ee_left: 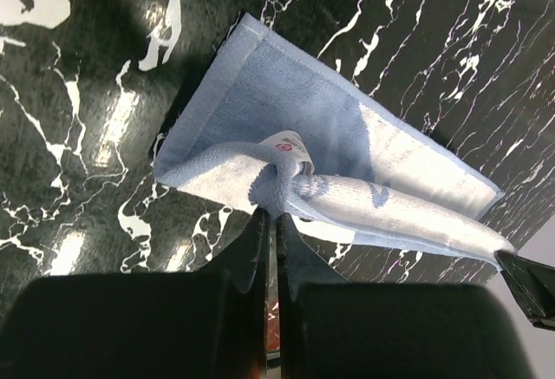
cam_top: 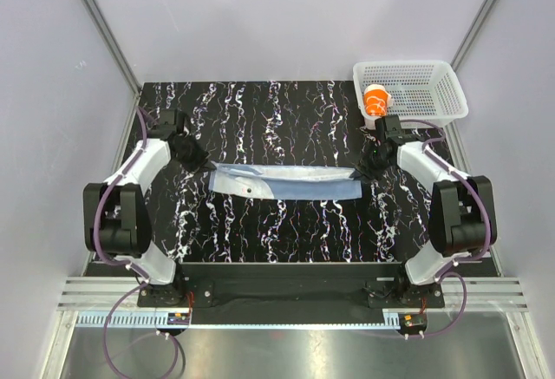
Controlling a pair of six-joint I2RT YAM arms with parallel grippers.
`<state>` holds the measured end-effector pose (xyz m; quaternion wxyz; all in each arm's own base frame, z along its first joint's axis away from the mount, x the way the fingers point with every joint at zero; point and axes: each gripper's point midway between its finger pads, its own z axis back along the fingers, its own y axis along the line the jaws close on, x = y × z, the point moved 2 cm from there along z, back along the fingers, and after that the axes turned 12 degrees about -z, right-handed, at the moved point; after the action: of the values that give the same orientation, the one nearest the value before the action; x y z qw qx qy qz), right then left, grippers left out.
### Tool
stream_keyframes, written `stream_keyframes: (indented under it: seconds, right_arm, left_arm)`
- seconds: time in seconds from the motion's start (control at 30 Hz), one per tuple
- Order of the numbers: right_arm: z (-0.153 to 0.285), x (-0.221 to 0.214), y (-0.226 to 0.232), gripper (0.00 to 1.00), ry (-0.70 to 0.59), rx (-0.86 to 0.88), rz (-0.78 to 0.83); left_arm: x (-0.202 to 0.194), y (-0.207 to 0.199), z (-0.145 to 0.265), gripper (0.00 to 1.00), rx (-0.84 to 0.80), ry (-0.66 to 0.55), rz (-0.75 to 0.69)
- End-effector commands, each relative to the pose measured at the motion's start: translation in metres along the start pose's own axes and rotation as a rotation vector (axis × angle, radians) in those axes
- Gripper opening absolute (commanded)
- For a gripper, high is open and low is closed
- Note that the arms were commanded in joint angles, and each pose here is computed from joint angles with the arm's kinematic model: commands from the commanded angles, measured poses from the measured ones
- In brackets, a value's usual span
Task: Roll the towels
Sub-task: Fold the towel
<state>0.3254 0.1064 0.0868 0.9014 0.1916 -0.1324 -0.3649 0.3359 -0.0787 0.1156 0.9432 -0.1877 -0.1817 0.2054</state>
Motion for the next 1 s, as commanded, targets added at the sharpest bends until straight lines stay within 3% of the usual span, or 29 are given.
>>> stream_keyframes:
  seconds: [0.0, 0.5, 0.53, 0.6, 0.63, 0.7, 0.77, 0.97]
  right_arm:
    - [-0.001, 0.020, 0.014, 0.00, -0.057, 0.023, 0.034]
    - [-0.033, 0.034, 0.016, 0.02, -0.006, 0.009, 0.019]
    - [-0.034, 0.035, 0.018, 0.15, -0.006, 0.013, 0.020]
    - [-0.037, 0.036, 0.019, 0.27, 0.000, 0.018, 0.019]
    - [-0.037, 0.037, 0.020, 0.42, 0.000, 0.018, 0.016]
    - [-0.038, 0.041, 0.022, 0.55, -0.005, 0.023, 0.014]
    - [-0.036, 0.045, 0.024, 0.68, -0.012, 0.029, 0.012]
    - [-0.017, 0.057, 0.036, 0.79, -0.059, 0.053, 0.032]
  left_arm:
    - [0.024, -0.013, 0.002, 0.00, -0.037, -0.055, -0.034]
    - [0.033, -0.003, -0.034, 0.00, 0.012, 0.002, -0.034]
    - [0.033, -0.003, -0.036, 0.00, 0.016, 0.006, -0.033]
    - [0.035, -0.003, -0.041, 0.00, 0.014, 0.012, -0.033]
    - [0.037, -0.004, -0.041, 0.00, 0.012, 0.011, -0.031]
    - [0.037, -0.004, -0.046, 0.00, 0.011, 0.022, -0.028]
    - [0.039, -0.005, -0.046, 0.08, 0.008, 0.023, -0.024]
    - [0.045, -0.014, -0.036, 0.50, -0.022, -0.012, -0.023]
